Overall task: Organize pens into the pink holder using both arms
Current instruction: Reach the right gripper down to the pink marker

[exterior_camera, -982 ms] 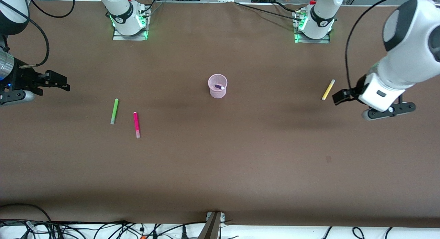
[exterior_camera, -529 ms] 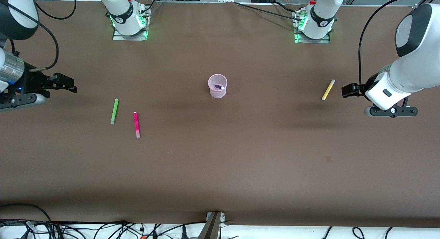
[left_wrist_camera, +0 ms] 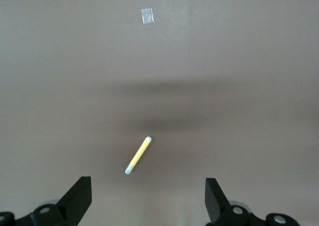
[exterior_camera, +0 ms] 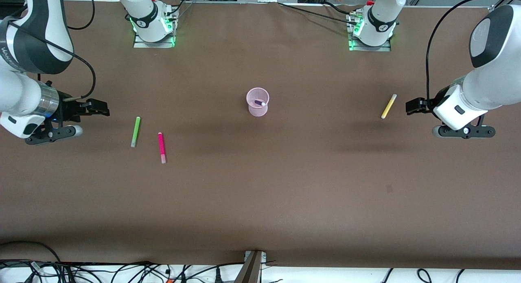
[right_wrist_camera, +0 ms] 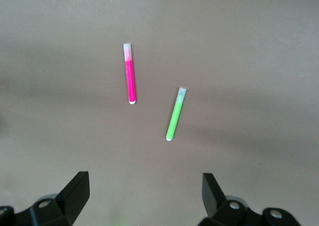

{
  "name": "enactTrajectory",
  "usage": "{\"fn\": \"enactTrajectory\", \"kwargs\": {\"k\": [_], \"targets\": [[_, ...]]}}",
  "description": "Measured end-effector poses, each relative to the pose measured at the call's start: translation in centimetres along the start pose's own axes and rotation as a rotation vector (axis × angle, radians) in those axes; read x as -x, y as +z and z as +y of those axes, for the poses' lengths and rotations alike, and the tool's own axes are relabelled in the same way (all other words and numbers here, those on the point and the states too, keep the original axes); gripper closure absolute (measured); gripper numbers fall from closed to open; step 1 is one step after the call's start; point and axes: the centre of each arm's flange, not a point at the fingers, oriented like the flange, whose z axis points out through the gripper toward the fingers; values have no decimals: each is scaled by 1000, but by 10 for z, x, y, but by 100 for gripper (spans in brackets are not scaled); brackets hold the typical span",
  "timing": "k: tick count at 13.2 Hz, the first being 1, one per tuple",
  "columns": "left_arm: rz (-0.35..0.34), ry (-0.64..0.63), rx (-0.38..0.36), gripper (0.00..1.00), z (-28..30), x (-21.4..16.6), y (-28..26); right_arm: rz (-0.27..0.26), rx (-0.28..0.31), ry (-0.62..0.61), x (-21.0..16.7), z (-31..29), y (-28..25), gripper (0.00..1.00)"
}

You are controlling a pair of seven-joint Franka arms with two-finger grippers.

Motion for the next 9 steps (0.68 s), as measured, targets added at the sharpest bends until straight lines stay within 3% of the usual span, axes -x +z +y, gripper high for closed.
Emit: {"fn": "enactTrajectory", "kwargs": {"k": [3, 9], "targets": [[-1, 0, 0, 0, 0, 0, 0, 26, -18, -13, -11, -16, 54, 0], [-6, 0, 1, 0, 1, -1, 3, 24, 41, -75, -43, -57, 169, 6]]}}
